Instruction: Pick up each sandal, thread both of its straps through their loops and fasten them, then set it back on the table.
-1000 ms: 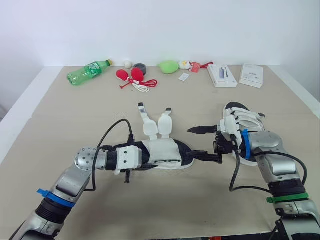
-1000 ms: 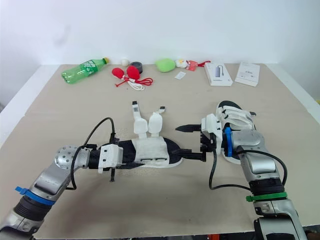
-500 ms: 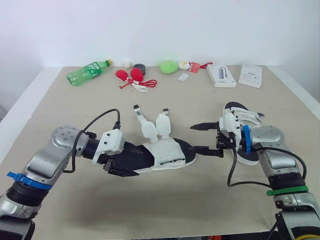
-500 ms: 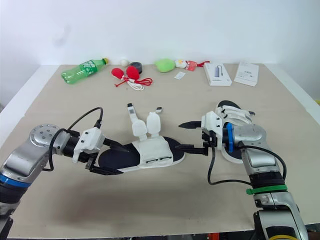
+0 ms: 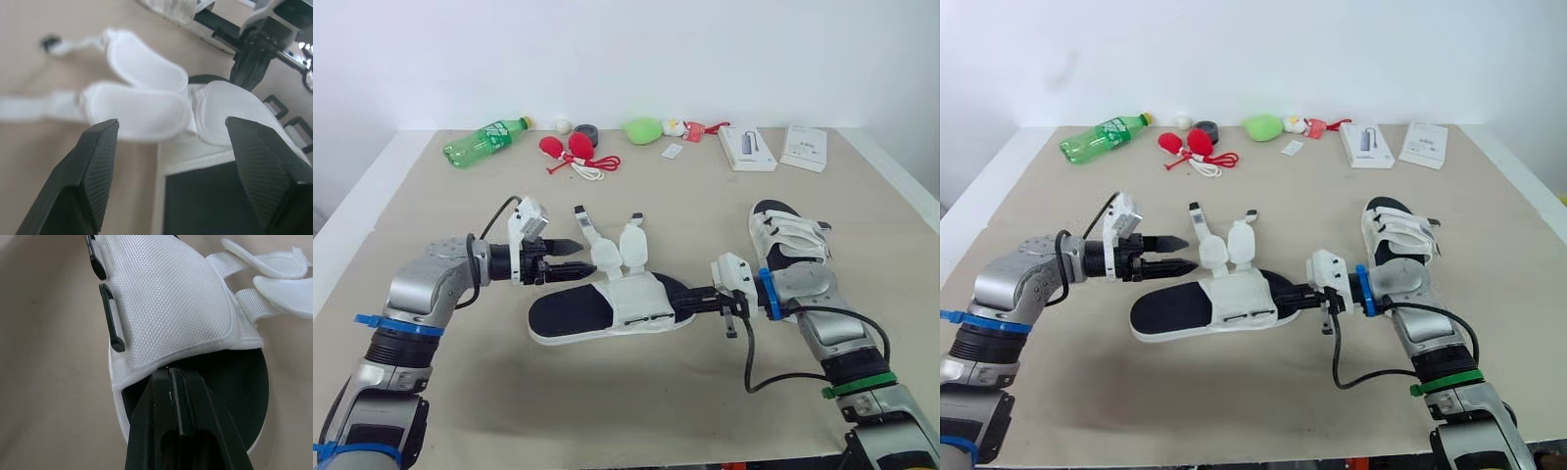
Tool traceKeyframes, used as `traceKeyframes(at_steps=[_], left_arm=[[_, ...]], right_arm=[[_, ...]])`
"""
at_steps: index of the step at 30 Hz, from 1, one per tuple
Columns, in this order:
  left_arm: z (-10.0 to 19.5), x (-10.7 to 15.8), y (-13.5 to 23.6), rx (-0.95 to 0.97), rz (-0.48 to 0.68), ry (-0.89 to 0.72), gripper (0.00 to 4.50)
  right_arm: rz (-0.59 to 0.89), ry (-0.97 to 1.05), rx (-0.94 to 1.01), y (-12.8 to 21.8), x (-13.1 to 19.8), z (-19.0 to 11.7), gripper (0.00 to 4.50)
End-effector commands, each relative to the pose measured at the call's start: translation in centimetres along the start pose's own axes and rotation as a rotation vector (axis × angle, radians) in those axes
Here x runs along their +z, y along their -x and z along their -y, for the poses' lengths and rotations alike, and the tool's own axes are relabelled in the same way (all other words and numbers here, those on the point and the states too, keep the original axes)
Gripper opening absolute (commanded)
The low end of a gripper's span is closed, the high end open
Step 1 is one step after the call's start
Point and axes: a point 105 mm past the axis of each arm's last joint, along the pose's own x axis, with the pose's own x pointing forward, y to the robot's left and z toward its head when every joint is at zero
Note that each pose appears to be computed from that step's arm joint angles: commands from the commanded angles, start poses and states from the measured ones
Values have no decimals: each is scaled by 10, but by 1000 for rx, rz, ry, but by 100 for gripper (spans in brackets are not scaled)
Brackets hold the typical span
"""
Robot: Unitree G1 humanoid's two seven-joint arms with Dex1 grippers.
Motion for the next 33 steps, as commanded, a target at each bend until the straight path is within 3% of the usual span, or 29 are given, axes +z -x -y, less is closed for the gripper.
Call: traceKeyframes(at_steps=[1, 9, 19, 26, 33], left_arm=[[-6, 13, 3, 37, 23, 114, 358], [-25, 0, -4, 115, 8, 360, 358], [-32, -9, -26, 132, -8, 392, 358], [-38, 15, -42, 89, 137, 555, 358], [-49, 17, -45, 83, 217, 739, 358]], right_arm=[[1, 57, -32, -3, 8, 11, 10], [-29, 72, -25, -6, 4, 12, 10], [-56, 68, 0, 2, -1, 11, 10], [-49, 79, -6, -1, 1, 13, 10], [-57, 84, -8, 1, -1, 11, 10]])
